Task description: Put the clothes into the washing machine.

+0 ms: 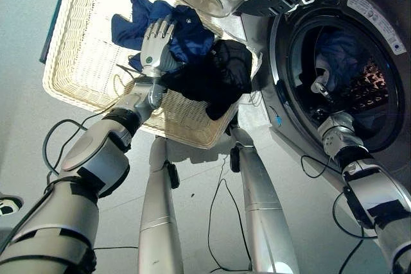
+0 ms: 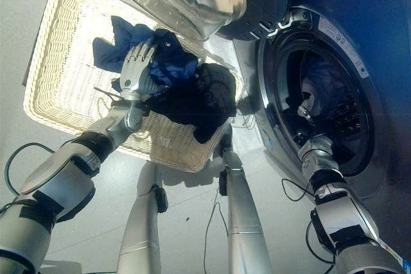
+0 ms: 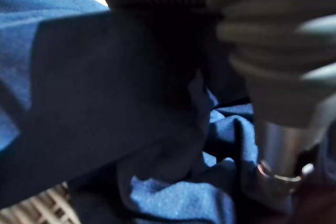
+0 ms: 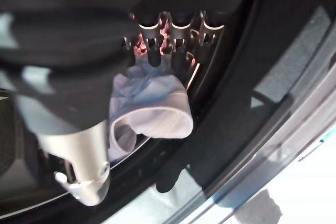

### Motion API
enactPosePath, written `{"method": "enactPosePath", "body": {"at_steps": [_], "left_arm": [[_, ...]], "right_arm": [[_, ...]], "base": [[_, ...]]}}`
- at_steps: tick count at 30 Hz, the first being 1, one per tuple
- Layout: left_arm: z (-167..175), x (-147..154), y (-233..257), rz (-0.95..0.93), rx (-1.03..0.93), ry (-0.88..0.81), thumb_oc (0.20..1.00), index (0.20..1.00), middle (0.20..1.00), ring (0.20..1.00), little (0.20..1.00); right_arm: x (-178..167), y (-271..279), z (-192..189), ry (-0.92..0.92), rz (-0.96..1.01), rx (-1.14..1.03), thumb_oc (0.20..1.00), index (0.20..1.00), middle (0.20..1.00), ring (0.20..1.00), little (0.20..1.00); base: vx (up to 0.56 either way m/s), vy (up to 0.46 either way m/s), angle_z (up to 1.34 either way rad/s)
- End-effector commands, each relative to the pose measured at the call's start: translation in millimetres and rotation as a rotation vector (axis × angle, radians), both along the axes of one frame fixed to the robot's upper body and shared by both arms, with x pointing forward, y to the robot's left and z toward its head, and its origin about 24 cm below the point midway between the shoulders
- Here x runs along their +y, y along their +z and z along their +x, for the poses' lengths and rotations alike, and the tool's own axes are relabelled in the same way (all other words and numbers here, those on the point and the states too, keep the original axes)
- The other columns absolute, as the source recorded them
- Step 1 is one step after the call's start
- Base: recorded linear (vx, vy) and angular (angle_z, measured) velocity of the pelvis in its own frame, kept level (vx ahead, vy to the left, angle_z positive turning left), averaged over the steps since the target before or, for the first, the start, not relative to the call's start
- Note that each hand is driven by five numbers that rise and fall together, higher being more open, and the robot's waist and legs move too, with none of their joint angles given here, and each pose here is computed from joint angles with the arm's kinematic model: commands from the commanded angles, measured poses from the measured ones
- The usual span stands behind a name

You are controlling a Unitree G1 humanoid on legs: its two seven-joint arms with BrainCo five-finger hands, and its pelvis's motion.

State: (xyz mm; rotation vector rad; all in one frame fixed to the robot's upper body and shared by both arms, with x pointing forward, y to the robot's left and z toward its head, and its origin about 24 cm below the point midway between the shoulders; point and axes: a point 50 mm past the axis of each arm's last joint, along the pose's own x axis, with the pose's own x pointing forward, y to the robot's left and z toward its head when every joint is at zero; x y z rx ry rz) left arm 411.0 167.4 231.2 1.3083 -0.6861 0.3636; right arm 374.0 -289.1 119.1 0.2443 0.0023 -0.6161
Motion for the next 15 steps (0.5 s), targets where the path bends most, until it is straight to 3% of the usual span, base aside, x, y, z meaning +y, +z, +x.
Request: {"method": "enactPosePath", "body": {"at_steps": [1,3,4,5,6,15], "left_arm": [[5.0,2.5,22.8,-0.058,-0.019,0.057,1.000,1.000,1.000,1.000,1.000],[6.3,4.2,20.6,-0.055,0.012,0.071,1.000,1.000,1.000,1.000,1.000],[6.8,5.0,19.3,-0.056,0.027,0.076,0.561,0.561,0.561,0.561,0.561],[7.1,5.7,18.4,-0.056,0.038,0.078,0.250,0.250,0.250,0.250,0.250],[7.5,5.6,17.4,-0.058,0.051,0.076,0.200,0.200,0.200,0.200,0.200],[8.4,8.0,11.3,-0.093,0.111,0.081,0.200,0.200,0.200,0.200,0.200]], "right_arm": [[26.9,-20.1,0.2,0.105,-0.007,0.012,1.000,1.000,1.000,1.000,1.000],[32.1,-18.2,1.4,0.124,-0.008,-0.006,1.000,1.000,1.000,1.000,1.000],[34.9,-16.9,2.1,0.132,-0.008,-0.014,1.000,1.000,1.000,1.000,1.000],[38.0,-15.7,2.8,0.143,-0.006,-0.022,1.000,1.000,1.000,1.000,1.000],[41.2,-14.3,3.3,0.152,-0.008,-0.032,1.000,1.000,1.000,1.000,1.000],[66.6,3.5,5.3,0.215,-0.073,-0.121,1.000,1.000,1.000,1.000,1.000]], "base": [[0.00,0.000,0.00],[0.00,0.000,0.00],[0.00,0.000,0.00],[0.00,0.000,0.00],[0.00,0.000,0.00],[0.00,0.003,-0.01]]}}
